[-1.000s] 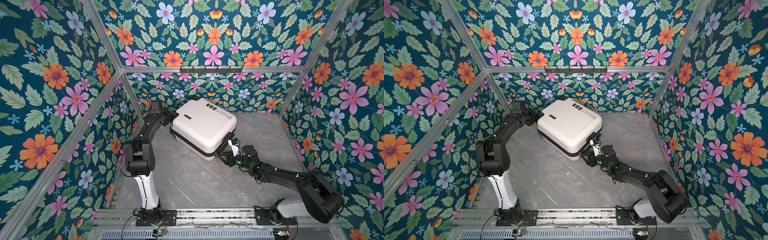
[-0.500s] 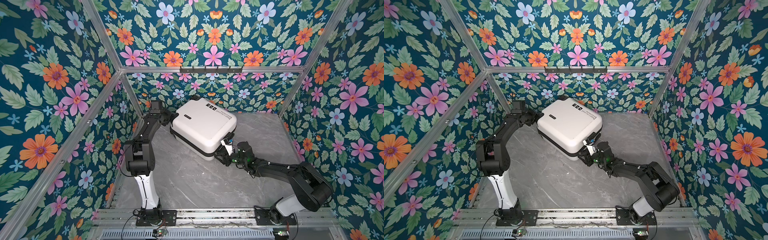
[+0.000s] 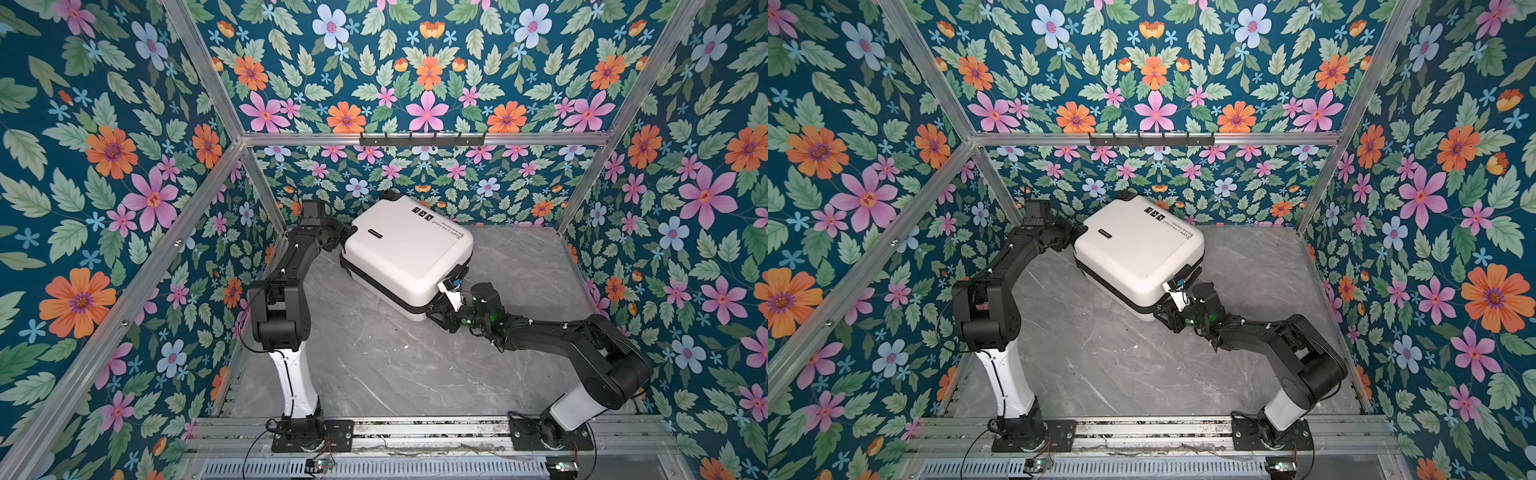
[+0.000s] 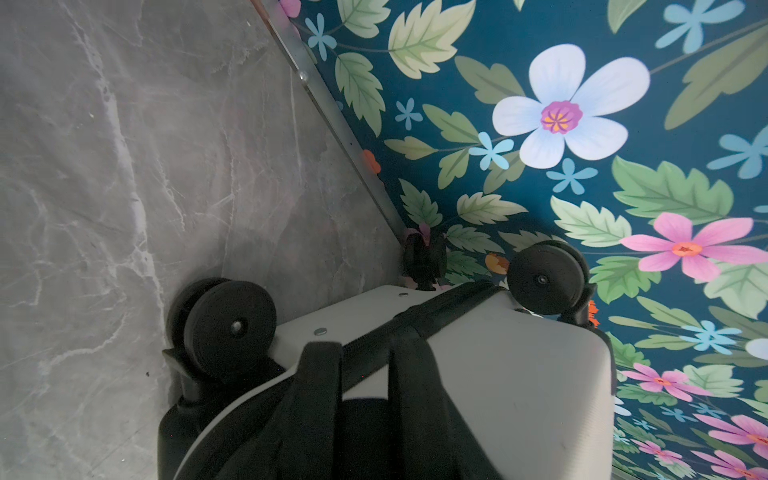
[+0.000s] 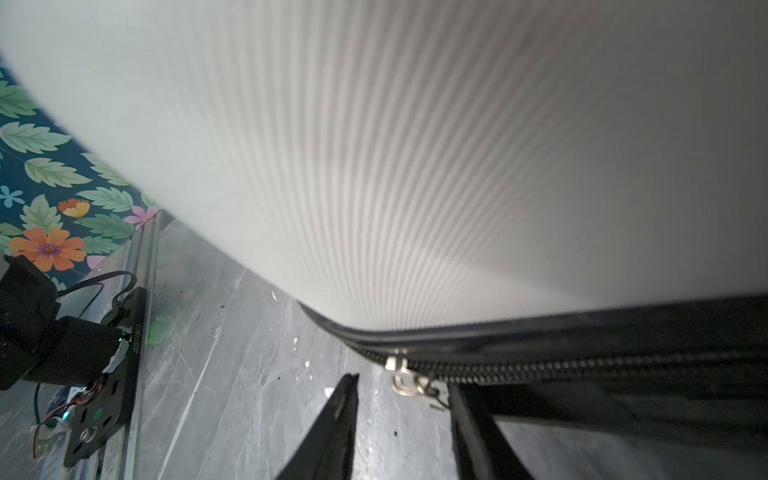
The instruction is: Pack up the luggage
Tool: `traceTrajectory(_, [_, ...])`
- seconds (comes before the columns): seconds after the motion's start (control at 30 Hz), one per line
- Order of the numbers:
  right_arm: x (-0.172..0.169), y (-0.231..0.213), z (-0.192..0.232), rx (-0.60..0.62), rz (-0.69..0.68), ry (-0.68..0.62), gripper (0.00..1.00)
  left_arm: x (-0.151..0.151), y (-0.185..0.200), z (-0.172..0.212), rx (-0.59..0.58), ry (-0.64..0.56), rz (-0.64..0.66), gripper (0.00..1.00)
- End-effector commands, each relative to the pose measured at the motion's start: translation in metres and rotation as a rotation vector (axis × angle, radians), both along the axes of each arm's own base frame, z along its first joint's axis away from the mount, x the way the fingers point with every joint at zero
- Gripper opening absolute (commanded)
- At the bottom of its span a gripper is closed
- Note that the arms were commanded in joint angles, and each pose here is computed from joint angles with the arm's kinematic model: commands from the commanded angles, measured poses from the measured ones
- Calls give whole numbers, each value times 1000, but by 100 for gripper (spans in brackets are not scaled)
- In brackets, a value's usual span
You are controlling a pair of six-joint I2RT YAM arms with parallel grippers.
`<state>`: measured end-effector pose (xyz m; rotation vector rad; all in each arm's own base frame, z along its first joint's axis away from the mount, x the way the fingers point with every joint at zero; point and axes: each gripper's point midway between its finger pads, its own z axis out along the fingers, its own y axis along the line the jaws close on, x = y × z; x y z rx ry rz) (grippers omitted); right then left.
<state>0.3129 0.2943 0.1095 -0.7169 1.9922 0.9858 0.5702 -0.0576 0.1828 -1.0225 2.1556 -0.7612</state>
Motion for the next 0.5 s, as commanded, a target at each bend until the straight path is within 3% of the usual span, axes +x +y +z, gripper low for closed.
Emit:
traceTrajectory(0.0, [11,2,9,34,-37,-29,34,-13,8,-28,46,102,21,0])
traceTrajectory(0.47, [16,5,17,81,-38,-11,6,-13,9,-28,48,104,29,0])
